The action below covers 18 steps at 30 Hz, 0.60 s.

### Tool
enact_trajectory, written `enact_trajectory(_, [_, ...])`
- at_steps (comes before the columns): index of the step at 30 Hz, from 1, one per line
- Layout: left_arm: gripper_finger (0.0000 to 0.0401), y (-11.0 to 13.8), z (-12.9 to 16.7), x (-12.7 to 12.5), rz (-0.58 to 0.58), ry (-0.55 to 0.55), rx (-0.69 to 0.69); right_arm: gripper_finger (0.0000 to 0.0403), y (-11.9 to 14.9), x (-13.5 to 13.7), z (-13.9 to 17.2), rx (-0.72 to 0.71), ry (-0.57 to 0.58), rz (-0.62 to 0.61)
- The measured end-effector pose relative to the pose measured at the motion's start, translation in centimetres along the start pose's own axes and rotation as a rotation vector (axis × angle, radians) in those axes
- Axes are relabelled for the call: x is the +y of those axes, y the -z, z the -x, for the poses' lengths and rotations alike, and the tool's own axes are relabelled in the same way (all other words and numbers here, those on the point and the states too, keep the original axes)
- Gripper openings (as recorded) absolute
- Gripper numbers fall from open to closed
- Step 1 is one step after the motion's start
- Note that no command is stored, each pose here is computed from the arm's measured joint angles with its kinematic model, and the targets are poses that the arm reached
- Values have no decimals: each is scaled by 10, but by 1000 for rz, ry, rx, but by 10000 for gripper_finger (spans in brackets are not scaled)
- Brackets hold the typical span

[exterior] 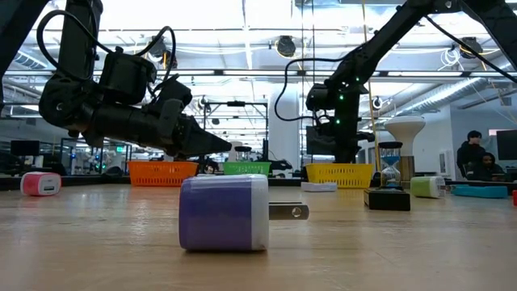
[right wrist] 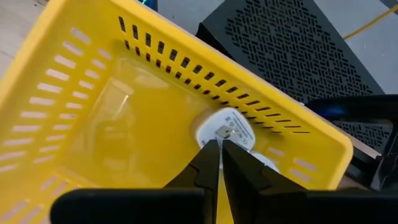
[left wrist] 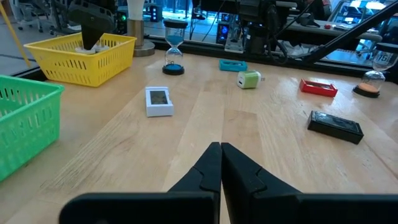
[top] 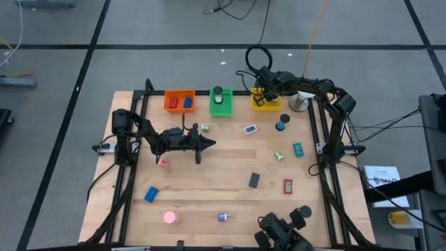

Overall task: Pick & Place Office items
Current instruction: Adjust the charger adapters in the yellow bin

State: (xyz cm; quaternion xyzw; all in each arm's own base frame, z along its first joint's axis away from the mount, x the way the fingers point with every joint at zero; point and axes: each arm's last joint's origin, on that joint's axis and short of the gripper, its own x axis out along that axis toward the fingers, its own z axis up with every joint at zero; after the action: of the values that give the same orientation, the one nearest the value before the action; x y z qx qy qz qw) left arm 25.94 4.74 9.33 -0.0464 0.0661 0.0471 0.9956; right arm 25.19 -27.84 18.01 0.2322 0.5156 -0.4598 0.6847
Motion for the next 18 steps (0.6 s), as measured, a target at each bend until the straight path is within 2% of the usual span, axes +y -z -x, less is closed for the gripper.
enact_trajectory(5, [15,0,0,0,0,0,0,16,-3,-4,20,-56,-7,30])
enact_trajectory(10, [3,0,0,0,-1,0,0,16,7,-12,45,-7,-11,85])
enact_trajectory(14, [10,0,0,0,-4,0,0,16,17,-13,44,97,-45,128])
enact_trajectory(18, [10,0,0,0,-5,0,0,16,19,-9,31,101,-52,149])
